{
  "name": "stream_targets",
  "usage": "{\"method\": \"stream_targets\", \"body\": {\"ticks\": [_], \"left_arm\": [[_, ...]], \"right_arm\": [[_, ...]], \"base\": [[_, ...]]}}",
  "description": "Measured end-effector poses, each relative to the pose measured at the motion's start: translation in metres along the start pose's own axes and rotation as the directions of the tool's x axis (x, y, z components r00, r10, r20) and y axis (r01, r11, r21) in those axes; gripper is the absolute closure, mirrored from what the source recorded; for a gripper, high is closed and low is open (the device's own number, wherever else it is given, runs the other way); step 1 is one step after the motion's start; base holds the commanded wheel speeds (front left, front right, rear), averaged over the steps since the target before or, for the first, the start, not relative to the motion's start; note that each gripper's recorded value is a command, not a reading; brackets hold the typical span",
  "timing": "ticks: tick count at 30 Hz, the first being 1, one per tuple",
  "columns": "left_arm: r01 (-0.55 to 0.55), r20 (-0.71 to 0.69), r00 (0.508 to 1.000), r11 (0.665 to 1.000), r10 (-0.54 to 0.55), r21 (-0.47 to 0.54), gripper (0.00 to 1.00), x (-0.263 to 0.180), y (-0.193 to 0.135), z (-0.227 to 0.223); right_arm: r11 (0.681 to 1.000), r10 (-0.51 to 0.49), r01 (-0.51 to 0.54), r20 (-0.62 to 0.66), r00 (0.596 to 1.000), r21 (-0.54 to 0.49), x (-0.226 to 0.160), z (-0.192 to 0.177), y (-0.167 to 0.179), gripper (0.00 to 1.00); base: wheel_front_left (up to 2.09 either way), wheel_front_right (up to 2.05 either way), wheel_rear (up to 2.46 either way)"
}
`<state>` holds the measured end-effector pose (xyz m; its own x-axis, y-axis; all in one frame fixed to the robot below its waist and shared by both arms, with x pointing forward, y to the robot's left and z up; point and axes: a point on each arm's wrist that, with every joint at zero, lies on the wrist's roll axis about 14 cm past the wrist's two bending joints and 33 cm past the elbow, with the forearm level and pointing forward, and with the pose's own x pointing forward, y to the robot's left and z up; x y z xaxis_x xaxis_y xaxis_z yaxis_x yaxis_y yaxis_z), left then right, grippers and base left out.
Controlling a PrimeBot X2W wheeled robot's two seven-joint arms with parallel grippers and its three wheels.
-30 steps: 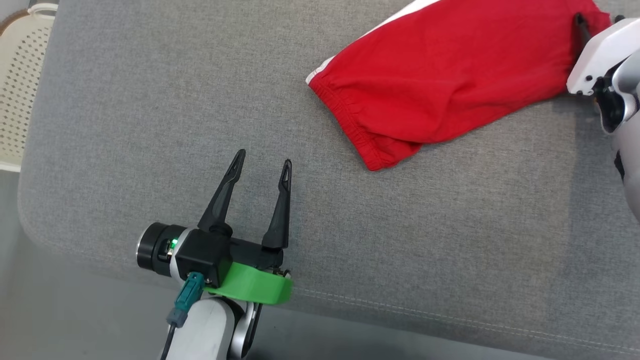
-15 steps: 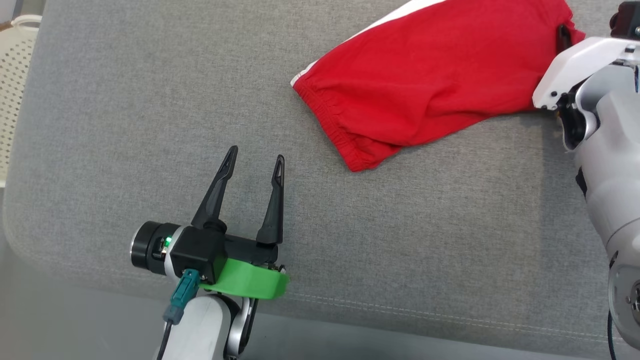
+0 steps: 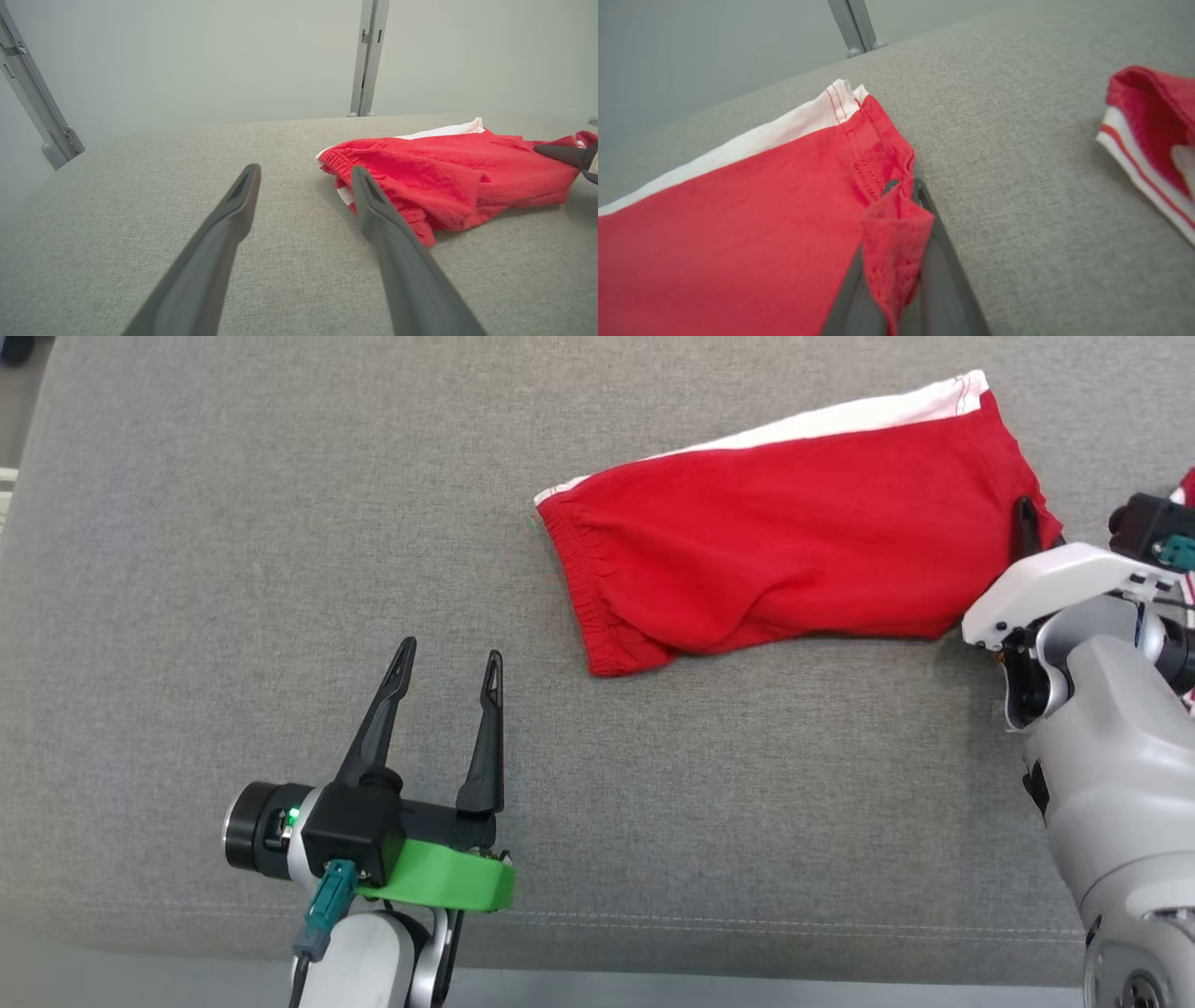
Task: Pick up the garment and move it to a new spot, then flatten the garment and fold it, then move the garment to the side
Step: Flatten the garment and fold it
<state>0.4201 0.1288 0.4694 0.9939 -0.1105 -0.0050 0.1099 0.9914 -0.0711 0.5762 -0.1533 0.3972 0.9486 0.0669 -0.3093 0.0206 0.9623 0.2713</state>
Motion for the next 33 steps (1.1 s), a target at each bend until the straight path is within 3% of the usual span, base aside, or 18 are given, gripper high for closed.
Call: {"method": "stream_targets", "body": {"ticks": [11, 20, 27, 33], "left_arm": [[0.048, 0.047, 0.998, 0.999, -0.048, -0.004, 0.0, -0.007, -0.018, 0.018], [0.1, 0.086, 0.991, 0.995, -0.098, -0.01, 0.0, -0.012, -0.035, 0.032], [0.094, 0.097, 0.991, 0.995, -0.092, -0.014, 0.0, -0.017, -0.035, 0.037], [0.078, 0.097, 0.992, 0.997, -0.076, -0.013, 0.0, -0.023, -0.031, 0.038]], "right_arm": [[0.992, -0.118, 0.114, 0.071, 0.99, 0.052, -0.062, 0.003, -0.05, 1.0], [0.988, -0.149, 0.143, 0.098, 0.984, 0.06, -0.085, 0.013, -0.064, 1.0], [0.997, -0.078, 0.073, 0.184, 0.98, 0.034, -0.083, 0.041, -0.038, 1.0], [0.999, 0.037, -0.038, 0.259, 0.965, -0.002, -0.082, 0.064, 0.006, 1.0]], "base": [[0.0, 0.0, 0.0], [0.0, 0.0, 0.0], [0.0, 0.0, 0.0], [0.0, 0.0, 0.0]]}}
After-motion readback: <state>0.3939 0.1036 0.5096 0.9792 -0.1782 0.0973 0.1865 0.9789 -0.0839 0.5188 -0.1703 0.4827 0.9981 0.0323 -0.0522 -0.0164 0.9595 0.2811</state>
